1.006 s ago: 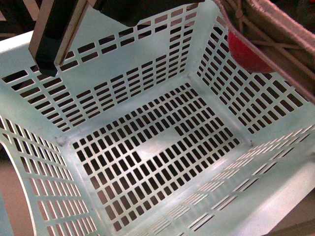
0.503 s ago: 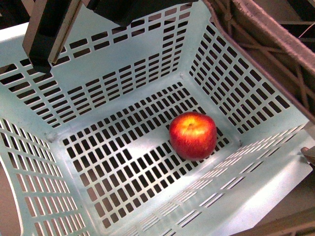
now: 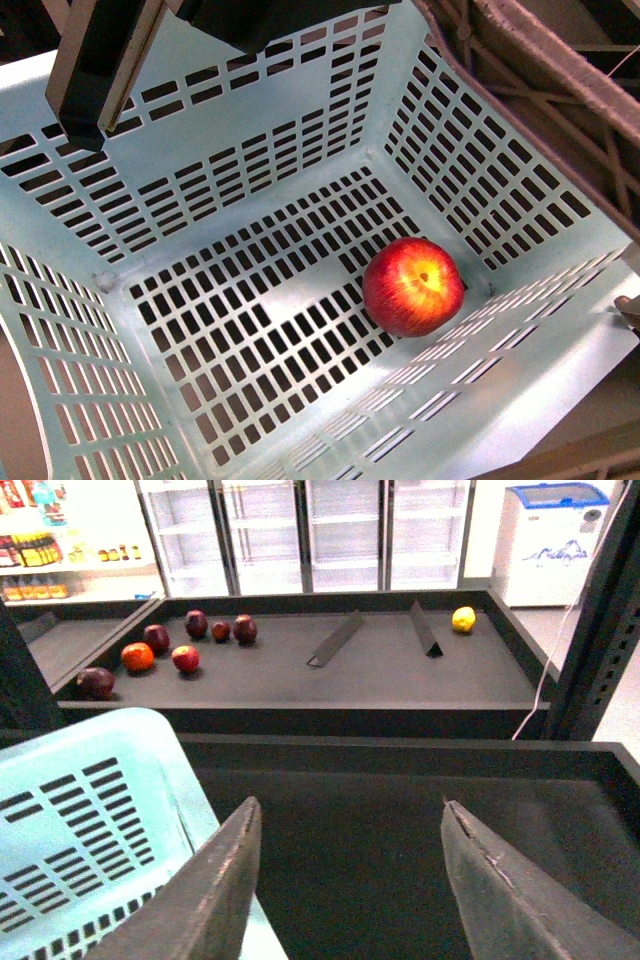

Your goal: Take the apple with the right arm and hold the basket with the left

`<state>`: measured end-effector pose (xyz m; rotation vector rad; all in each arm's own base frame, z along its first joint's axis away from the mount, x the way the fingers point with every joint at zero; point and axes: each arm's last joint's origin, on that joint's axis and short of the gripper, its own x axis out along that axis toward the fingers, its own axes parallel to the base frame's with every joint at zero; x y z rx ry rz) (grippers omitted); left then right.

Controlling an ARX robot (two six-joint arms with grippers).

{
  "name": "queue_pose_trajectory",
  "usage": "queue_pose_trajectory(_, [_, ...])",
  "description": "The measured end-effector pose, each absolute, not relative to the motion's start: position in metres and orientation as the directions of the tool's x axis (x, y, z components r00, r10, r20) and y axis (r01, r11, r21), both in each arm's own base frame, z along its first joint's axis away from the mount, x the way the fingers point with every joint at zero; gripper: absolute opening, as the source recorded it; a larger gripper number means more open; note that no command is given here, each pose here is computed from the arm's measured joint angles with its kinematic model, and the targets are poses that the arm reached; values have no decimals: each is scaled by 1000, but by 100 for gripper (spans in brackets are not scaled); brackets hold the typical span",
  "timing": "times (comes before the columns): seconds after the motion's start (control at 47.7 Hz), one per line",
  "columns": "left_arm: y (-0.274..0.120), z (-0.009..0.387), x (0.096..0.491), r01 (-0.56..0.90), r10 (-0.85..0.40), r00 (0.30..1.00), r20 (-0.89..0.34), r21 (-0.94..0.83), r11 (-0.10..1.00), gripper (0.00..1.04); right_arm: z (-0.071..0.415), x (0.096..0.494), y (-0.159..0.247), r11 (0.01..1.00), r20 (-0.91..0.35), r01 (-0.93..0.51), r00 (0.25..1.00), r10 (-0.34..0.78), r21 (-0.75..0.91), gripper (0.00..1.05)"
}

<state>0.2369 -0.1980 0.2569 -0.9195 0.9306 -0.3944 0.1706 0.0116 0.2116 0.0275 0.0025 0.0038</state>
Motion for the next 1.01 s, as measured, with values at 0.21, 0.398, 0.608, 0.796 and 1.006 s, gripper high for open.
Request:
queue_pose_trajectory(0.21, [-198, 257, 237, -82, -651, 560, -512, -817, 571, 7, 196, 156, 0, 1000, -9, 2, 1000, -2, 10, 10])
queue_pose_trajectory(0.398, [-198, 257, 237, -82, -651, 561, -512, -817, 571, 7, 187, 144, 0, 1000, -9, -2, 1000, 2, 5, 2])
queue_pose_trajectory(0.608, [-198, 257, 237, -82, -652, 560, -512, -817, 571, 7, 178, 132, 0, 1000, -7, -2, 1000, 2, 5, 2])
queue_pose_trajectory(0.796, [-198, 257, 237, -82, -651, 561, -512, -817, 571, 7, 174, 125, 0, 1000, -9, -2, 1000, 2, 5, 2])
queue_pose_trajectory(1.006, [-198, 257, 237, -81, -651, 560, -512, -817, 572, 7, 173, 119, 0, 1000, 19, -2, 1000, 2, 4, 2])
